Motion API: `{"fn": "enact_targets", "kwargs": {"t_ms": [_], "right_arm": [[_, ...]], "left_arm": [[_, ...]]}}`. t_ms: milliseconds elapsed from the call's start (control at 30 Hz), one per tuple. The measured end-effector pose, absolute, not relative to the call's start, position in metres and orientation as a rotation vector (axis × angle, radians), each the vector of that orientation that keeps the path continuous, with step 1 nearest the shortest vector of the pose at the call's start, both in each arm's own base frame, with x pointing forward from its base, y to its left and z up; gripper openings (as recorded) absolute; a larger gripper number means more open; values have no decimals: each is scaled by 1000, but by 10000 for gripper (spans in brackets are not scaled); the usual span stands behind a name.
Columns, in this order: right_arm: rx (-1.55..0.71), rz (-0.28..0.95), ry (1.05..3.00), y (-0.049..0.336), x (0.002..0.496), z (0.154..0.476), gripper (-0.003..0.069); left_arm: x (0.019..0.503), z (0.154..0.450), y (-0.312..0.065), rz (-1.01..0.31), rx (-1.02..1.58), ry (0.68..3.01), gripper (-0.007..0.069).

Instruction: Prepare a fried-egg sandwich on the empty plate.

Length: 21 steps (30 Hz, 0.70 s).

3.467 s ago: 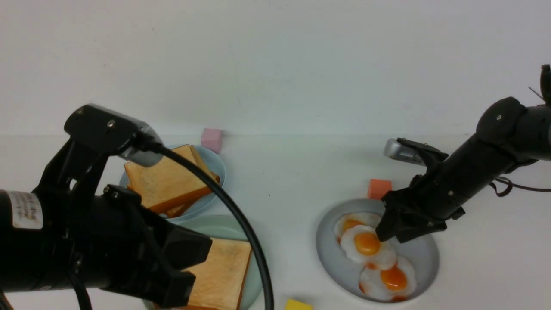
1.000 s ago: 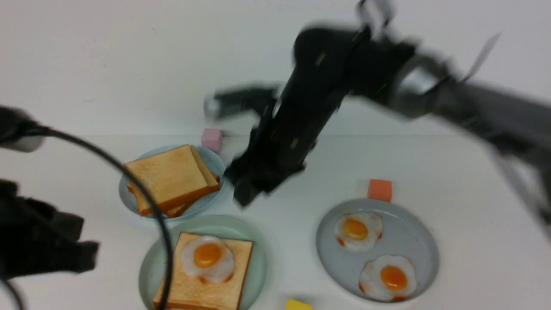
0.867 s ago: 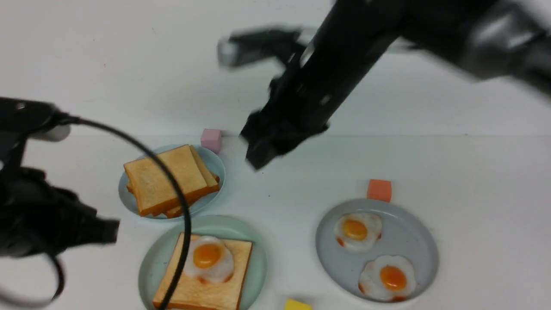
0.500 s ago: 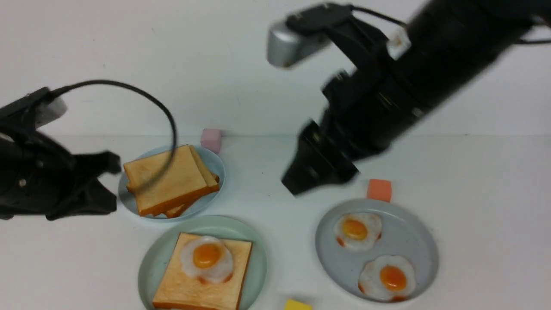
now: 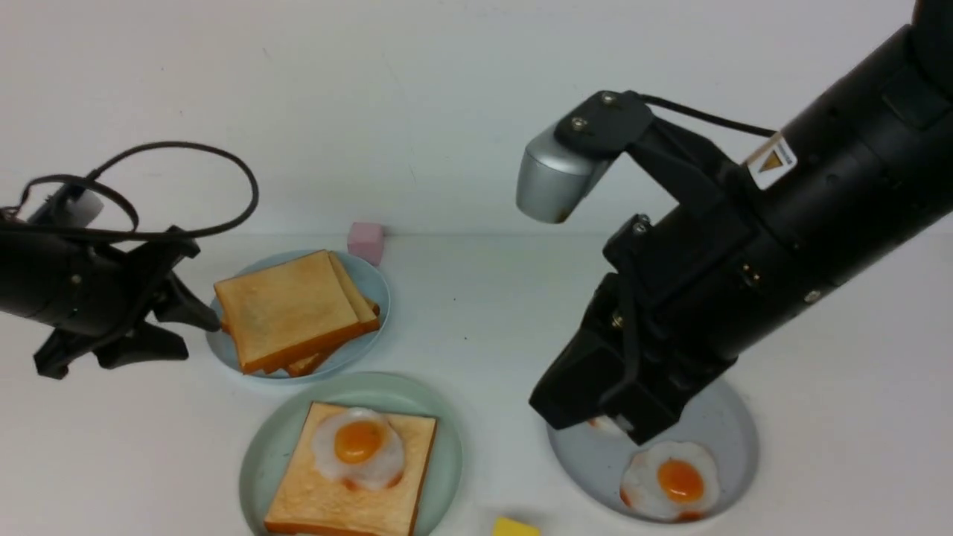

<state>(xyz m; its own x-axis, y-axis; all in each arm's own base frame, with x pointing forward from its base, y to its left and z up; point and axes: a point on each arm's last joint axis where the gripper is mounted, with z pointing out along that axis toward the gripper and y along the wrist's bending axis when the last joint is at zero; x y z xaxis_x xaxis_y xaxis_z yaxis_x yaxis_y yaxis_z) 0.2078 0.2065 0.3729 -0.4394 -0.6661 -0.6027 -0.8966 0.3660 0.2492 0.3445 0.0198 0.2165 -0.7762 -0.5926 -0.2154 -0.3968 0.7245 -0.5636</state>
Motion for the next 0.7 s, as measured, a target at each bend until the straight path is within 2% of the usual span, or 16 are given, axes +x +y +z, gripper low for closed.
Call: {"fn": "enact_targets", "kwargs": {"t_ms": [167,433,700], "right_arm": [[-1361,783,2232,206,208,373,-11],[-1385,795,2249,206,205,372,-11],[-1390,825,2255,206,203,372,-11]], "left_arm": [[358,196,20,-759,-818,2506,403],[373,180,19,-831,-813,2428,407],[380,163,20,-846,-812,2416,407]]}}
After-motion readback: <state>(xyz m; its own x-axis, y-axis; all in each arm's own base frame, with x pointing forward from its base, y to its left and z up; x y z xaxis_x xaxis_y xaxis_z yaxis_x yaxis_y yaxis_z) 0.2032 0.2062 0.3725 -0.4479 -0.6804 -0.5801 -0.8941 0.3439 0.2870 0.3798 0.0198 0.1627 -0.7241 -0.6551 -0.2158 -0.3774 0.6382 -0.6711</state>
